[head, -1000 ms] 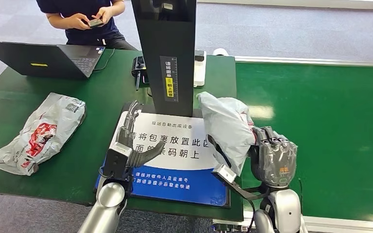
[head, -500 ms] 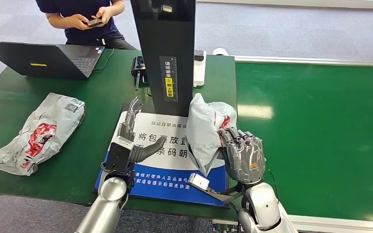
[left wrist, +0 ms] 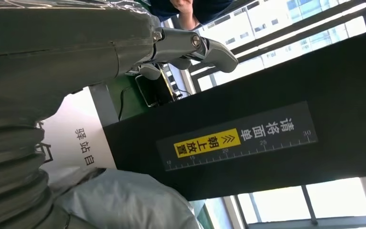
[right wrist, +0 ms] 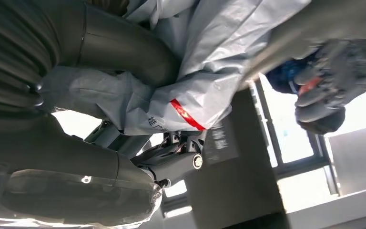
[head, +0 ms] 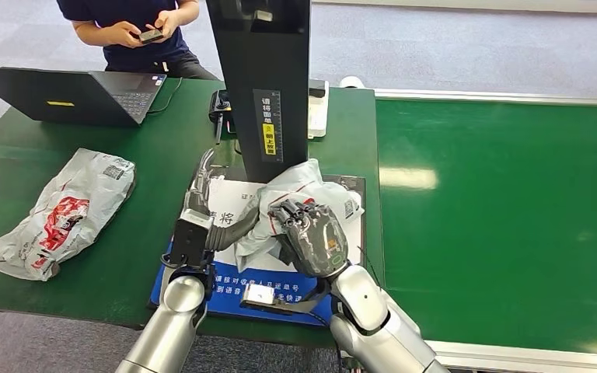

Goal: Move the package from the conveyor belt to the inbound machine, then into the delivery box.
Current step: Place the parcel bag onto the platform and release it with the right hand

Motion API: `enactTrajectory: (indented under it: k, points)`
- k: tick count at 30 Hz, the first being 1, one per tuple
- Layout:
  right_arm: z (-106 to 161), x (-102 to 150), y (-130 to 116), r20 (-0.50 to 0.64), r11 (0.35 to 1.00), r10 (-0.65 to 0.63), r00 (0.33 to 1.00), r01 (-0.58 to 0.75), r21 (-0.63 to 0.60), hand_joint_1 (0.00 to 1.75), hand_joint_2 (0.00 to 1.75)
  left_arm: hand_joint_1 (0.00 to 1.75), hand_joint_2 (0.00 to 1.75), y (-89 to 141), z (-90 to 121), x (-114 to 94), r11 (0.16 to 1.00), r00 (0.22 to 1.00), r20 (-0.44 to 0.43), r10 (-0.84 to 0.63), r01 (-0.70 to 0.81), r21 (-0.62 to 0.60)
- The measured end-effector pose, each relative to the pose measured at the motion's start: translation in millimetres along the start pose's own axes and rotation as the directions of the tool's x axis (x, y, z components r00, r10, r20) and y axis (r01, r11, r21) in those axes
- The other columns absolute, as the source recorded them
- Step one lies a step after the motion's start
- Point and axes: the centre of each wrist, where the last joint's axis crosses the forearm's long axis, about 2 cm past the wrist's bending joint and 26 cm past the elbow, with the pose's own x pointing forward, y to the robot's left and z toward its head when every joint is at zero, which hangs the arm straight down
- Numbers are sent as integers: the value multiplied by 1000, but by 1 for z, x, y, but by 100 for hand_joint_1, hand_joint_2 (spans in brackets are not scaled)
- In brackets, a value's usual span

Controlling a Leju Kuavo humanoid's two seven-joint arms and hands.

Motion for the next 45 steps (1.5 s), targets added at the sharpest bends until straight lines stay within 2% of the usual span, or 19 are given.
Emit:
enactTrajectory:
  k: [9, 22, 28, 41, 42, 43, 45]
  points:
    - [-34, 23, 4, 29, 994, -90, 996, 88, 67, 175, 175, 0, 175, 9, -11, -2, 999, 1000, -5, -4, 4, 45]
    - [-44, 56, 6, 85, 987, -140, 986, 133, 90, 175, 175, 0, 175, 15, -31, 1, 999, 1000, 18, -12, 11, 30]
    - [-48, 65, 6, 104, 985, -158, 982, 149, 90, 175, 175, 0, 175, 23, -38, -9, 995, 998, -30, 49, -46, 89]
    - [-56, 84, 4, 144, 980, -192, 971, 182, 78, 175, 175, 0, 175, 40, -40, -24, 986, 994, -106, 41, -23, 164]
    - [-57, 85, 4, 148, 979, -196, 969, 186, 77, 167, 175, 0, 175, 42, -40, -25, 985, 993, -111, 38, -19, 171]
    - [-57, 87, 3, 152, 978, -202, 968, 192, 77, 130, 175, 0, 175, 44, -39, -26, 984, 993, -116, 34, -13, 179]
    - [-60, 90, 1, 162, 976, -214, 963, 204, 79, 42, 175, 0, 175, 46, -38, -28, 982, 992, -124, 23, 1, 191]
